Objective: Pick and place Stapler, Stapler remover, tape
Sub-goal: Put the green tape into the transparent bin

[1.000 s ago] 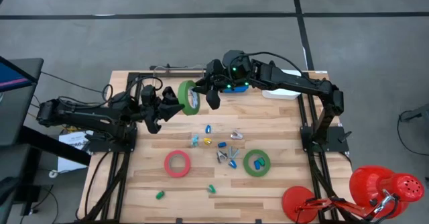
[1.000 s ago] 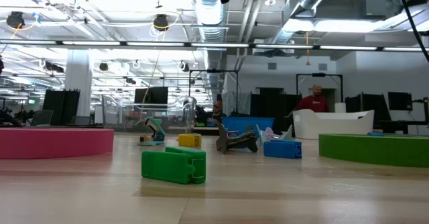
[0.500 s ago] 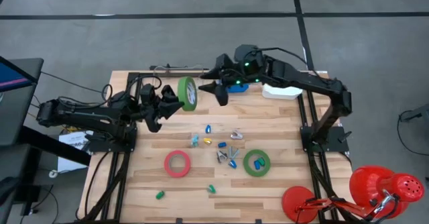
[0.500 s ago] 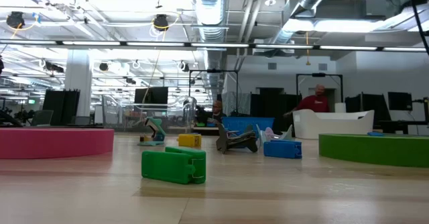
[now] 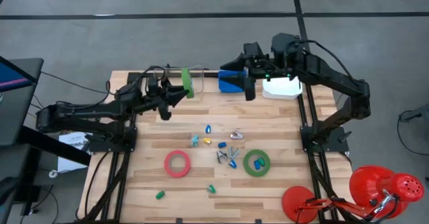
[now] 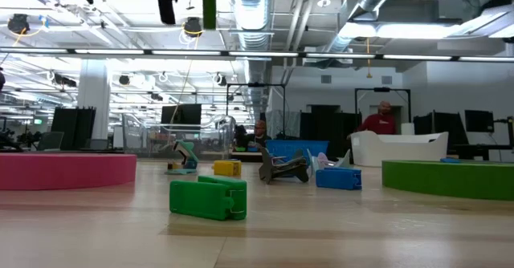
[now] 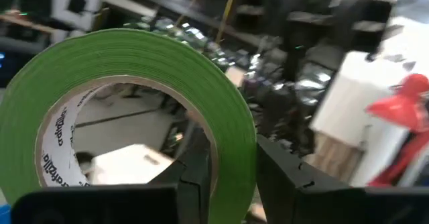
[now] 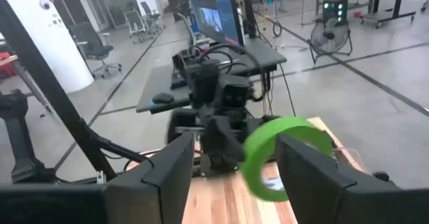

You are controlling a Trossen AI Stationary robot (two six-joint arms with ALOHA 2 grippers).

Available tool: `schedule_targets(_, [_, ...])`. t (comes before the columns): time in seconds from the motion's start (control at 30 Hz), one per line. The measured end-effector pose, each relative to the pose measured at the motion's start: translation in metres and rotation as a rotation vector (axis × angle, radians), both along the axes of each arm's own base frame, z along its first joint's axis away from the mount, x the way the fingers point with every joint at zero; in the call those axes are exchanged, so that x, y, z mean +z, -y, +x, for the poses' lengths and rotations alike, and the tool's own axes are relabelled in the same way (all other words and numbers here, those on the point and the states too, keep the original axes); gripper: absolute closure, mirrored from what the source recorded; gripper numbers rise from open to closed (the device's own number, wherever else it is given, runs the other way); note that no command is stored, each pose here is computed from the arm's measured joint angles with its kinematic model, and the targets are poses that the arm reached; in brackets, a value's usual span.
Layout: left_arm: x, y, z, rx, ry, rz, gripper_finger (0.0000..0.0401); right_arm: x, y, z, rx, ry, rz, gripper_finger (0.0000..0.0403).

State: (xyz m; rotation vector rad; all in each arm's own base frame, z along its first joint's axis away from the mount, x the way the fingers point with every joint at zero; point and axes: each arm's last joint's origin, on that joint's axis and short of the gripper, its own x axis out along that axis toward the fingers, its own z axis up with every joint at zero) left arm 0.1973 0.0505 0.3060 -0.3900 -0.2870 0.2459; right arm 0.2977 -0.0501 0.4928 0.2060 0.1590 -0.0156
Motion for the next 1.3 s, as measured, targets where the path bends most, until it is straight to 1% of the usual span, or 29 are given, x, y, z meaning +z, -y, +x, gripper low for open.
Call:
schedule_targets(0.17, [-0.004, -0.019, -0.004, 0.093, -0.041, -0.012, 0.0321, -0.003, 0.000, -0.002, 0.001, -0.032, 0.006, 0.0222])
schedule_targets(0.3, [-0.005, -0.032, -0.009, 0.161, -0.046, -0.015, 0.0321, -0.008, 0.000, 0.000, 0.000, -0.072, 0.013, 0.0234])
schedule_targets(0.37, [-0.006, -0.038, -0.010, 0.190, -0.050, -0.017, 0.0321, -0.011, 0.000, 0.001, 0.000, -0.102, 0.019, 0.0240])
schedule_targets(0.53, [-0.015, -0.051, -0.009, 0.244, -0.099, -0.040, 0.0320, -0.012, 0.000, 0.000, 0.001, -0.110, 0.018, 0.0251])
schedule_targets(0.67, [-0.030, -0.064, -0.003, 0.284, -0.187, -0.079, 0.0320, -0.012, 0.000, 0.000, 0.001, -0.112, 0.019, 0.0259])
schedule_targets(0.93, [-0.060, -0.087, 0.007, 0.339, -0.312, -0.138, 0.0320, -0.013, 0.000, 0.000, 0.001, -0.125, 0.021, 0.0272])
schedule_targets(1.3, [-0.095, -0.100, 0.021, 0.351, -0.443, -0.209, 0.0320, -0.015, 0.000, 0.000, 0.000, -0.143, 0.024, 0.0274])
